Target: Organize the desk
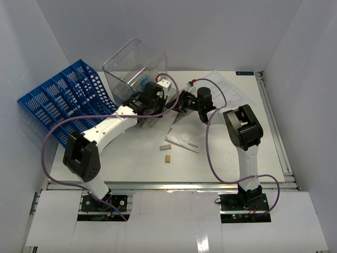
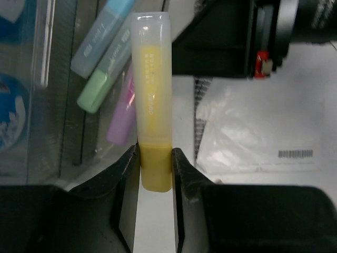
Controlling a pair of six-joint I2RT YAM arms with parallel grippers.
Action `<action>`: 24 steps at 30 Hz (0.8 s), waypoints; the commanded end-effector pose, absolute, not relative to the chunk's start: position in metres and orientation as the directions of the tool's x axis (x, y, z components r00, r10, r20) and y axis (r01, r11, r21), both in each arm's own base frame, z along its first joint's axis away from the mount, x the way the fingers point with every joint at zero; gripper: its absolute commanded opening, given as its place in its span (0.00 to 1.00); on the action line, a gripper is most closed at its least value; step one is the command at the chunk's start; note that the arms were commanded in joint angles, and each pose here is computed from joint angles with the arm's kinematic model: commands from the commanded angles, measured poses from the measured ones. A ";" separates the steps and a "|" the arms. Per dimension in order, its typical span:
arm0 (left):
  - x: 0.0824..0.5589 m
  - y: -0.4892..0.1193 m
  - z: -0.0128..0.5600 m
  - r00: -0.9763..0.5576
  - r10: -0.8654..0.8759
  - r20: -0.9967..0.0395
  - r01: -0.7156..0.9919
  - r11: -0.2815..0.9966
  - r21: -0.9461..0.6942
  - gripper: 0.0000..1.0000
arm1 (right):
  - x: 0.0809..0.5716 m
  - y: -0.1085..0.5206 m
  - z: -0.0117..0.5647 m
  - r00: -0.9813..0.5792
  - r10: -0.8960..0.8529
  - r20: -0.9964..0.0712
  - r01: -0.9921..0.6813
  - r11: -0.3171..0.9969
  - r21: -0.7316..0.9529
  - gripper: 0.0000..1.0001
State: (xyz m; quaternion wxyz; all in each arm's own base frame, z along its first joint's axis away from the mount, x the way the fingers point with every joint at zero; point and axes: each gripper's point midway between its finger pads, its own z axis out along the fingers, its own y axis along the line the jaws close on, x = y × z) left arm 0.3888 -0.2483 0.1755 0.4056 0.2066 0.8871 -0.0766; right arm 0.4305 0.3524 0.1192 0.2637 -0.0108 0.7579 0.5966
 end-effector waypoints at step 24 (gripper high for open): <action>0.406 -0.245 0.239 -0.499 0.277 -0.821 0.413 0.909 0.056 0.68 | 0.438 0.304 0.125 -0.701 0.077 -0.709 -0.570 0.537 0.622 0.56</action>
